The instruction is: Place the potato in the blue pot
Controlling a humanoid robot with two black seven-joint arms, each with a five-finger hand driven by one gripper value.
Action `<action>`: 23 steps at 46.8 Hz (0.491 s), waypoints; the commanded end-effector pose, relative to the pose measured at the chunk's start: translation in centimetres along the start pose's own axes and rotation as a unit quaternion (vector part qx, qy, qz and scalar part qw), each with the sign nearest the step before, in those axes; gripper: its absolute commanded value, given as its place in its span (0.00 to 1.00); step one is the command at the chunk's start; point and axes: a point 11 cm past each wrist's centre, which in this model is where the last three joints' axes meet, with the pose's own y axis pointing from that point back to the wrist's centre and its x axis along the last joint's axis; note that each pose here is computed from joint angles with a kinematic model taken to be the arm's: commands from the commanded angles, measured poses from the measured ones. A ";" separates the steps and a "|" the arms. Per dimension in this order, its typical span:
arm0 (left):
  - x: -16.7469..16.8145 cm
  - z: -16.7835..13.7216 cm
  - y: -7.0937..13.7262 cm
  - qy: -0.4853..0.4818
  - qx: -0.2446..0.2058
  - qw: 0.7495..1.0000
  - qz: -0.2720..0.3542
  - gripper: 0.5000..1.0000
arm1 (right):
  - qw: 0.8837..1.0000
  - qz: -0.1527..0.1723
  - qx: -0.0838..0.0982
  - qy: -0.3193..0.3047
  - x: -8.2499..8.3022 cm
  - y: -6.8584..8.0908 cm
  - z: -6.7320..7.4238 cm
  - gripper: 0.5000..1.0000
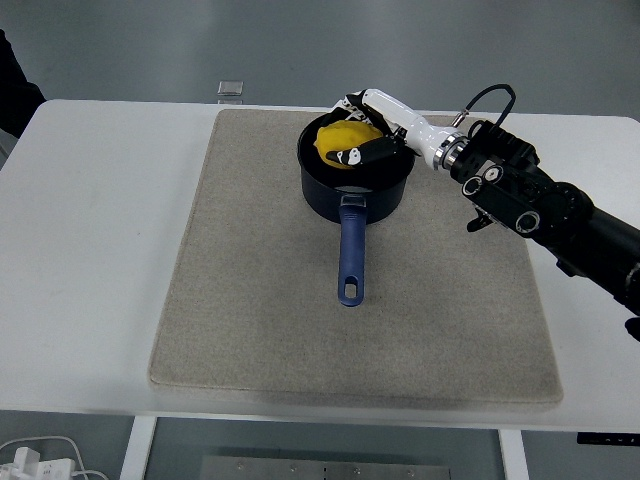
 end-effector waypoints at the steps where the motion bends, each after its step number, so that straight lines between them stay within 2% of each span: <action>1: 0.0 0.0 0.0 0.000 0.000 1.000 0.000 1.00 | 1.000 0.001 0.000 -0.001 0.0 0.0 0.0 0.57; 3: 0.0 0.0 0.0 0.000 0.000 1.000 0.000 1.00 | 1.000 0.001 0.000 -0.001 0.0 0.0 0.0 0.66; 10: 0.0 0.0 0.0 0.000 0.001 1.000 0.000 1.00 | 1.000 -0.001 -0.003 -0.004 -0.2 0.1 0.3 0.72; 23: 0.0 0.0 0.0 0.000 0.001 1.000 0.000 1.00 | 1.000 0.000 -0.006 -0.005 -0.4 0.2 0.6 0.72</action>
